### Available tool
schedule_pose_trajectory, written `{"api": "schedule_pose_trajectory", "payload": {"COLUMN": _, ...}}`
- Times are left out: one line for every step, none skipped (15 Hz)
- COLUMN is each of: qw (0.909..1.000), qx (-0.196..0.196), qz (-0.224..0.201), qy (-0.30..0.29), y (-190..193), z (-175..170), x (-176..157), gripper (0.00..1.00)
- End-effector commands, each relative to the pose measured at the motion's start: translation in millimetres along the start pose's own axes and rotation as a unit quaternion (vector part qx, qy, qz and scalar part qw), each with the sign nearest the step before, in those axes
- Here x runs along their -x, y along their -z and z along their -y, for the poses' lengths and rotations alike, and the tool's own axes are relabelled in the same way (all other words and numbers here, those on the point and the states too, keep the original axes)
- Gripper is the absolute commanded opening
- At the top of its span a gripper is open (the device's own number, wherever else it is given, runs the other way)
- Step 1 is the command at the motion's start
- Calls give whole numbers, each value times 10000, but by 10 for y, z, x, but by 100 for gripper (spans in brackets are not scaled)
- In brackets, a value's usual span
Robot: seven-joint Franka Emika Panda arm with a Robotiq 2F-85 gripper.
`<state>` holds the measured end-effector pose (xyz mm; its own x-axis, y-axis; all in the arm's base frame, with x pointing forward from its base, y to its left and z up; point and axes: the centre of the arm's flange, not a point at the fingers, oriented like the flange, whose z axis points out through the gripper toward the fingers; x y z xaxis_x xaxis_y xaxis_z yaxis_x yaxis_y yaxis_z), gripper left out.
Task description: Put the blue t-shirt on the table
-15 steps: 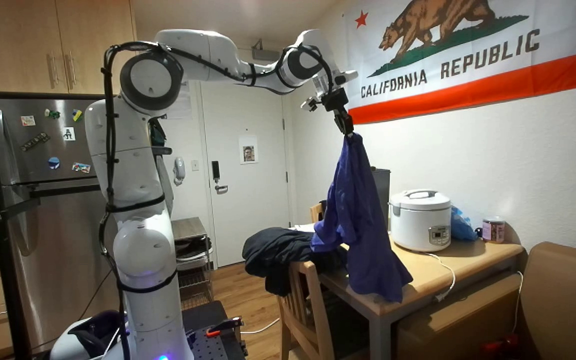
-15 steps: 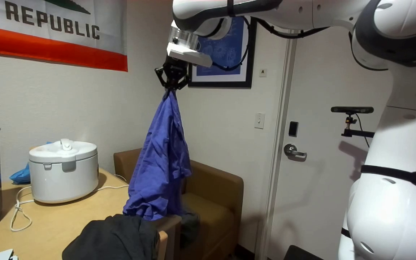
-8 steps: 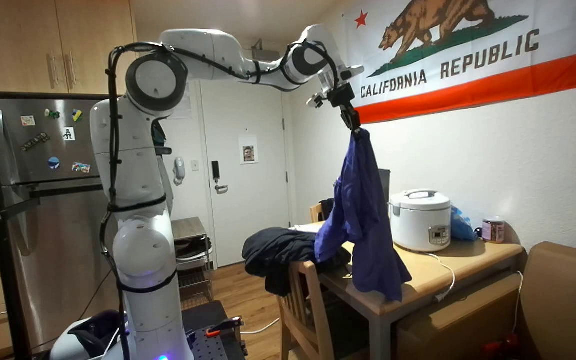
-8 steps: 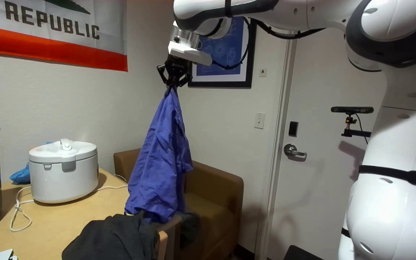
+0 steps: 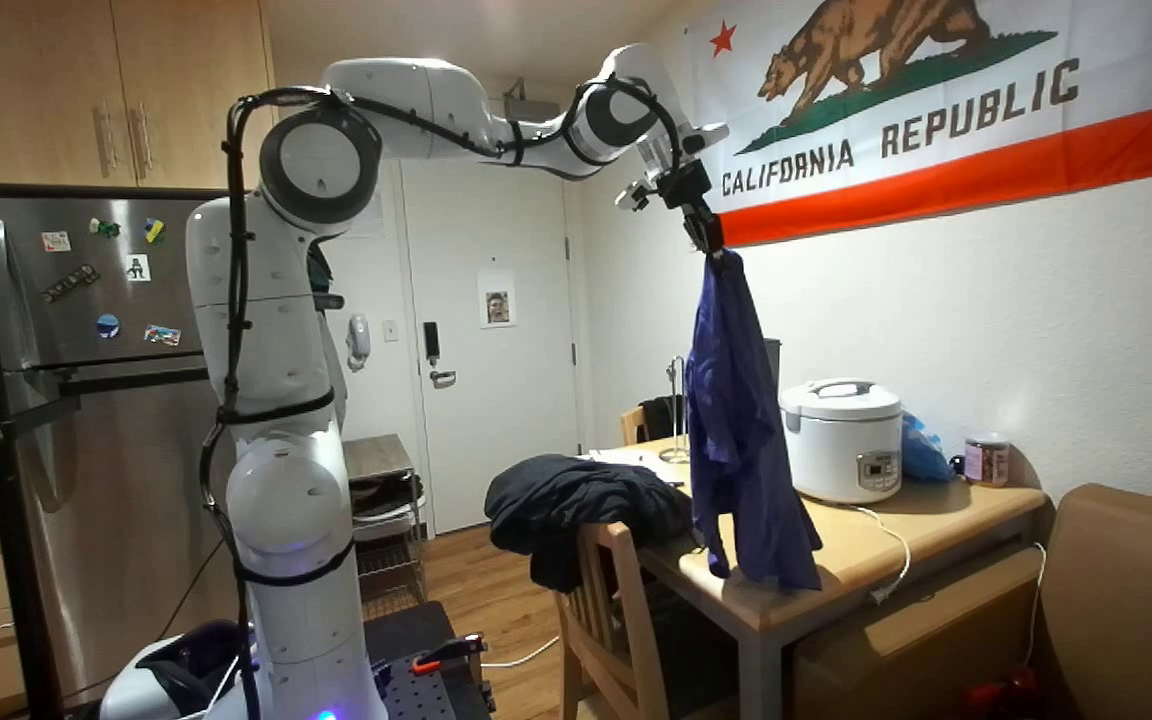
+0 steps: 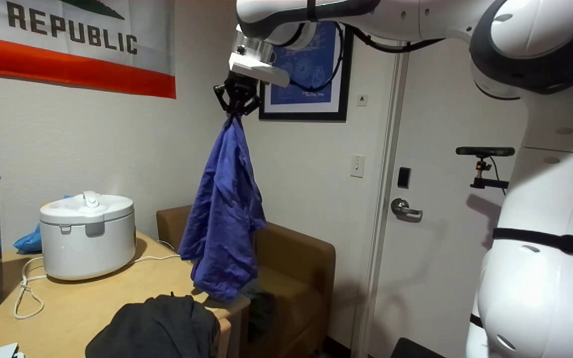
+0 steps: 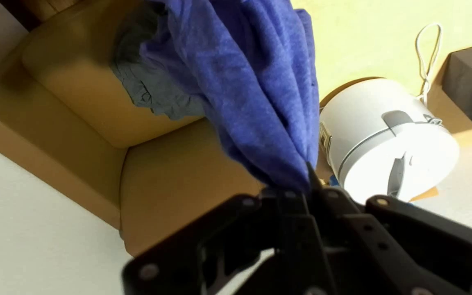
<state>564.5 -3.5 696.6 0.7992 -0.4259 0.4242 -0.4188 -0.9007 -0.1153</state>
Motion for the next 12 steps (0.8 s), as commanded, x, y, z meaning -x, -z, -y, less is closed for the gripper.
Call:
{"api": "schedule_pose_trajectory", "payload": {"qw": 10000, "qx": 0, "qz": 0, "qy": 0, "y": 0, "z": 0, "x": 0, "gripper": 1}}
{"api": "schedule_pose_trajectory", "payload": {"qw": 10000, "qx": 18, "qz": -5, "qy": -60, "y": -29, "z": 1, "x": -17, "gripper": 1}}
{"api": "schedule_pose_trajectory", "payload": {"qw": 9999, "qx": 0, "qz": -35, "qy": -101, "y": -61, "z": 8, "x": -71, "gripper": 1}}
{"api": "schedule_pose_trajectory", "payload": {"qw": 9999, "qx": -5, "qz": -40, "qy": -120, "y": -89, "z": 23, "x": -126, "gripper": 1}}
{"api": "schedule_pose_trajectory", "payload": {"qw": 9999, "qx": 1, "qz": -55, "qy": -110, "y": -120, "z": 38, "x": -178, "gripper": 1}}
{"api": "schedule_pose_trajectory", "payload": {"qw": 9999, "qx": 14, "qz": -75, "qy": -84, "y": -141, "z": 70, "x": -252, "gripper": 1}}
{"api": "schedule_pose_trajectory", "payload": {"qw": 9999, "qx": -11, "qz": -102, "qy": -55, "y": -159, "z": 103, "x": -320, "gripper": 1}}
{"api": "schedule_pose_trajectory", "payload": {"qw": 9999, "qx": 10, "qz": -140, "qy": -31, "y": -175, "z": 135, "x": -388, "gripper": 1}}
{"api": "schedule_pose_trajectory", "payload": {"qw": 9999, "qx": -34, "qz": -156, "qy": -3, "y": -187, "z": 182, "x": -470, "gripper": 1}}
{"api": "schedule_pose_trajectory", "payload": {"qw": 9999, "qx": -62, "qz": -153, "qy": 21, "y": -200, "z": 226, "x": -534, "gripper": 1}}
{"api": "schedule_pose_trajectory", "payload": {"qw": 9998, "qx": -120, "qz": -162, "qy": 56, "y": -209, "z": 312, "x": -618, "gripper": 1}}
{"api": "schedule_pose_trajectory", "payload": {"qw": 9996, "qx": -140, "qz": -210, "qy": 111, "y": -221, "z": 387, "x": -681, "gripper": 1}}
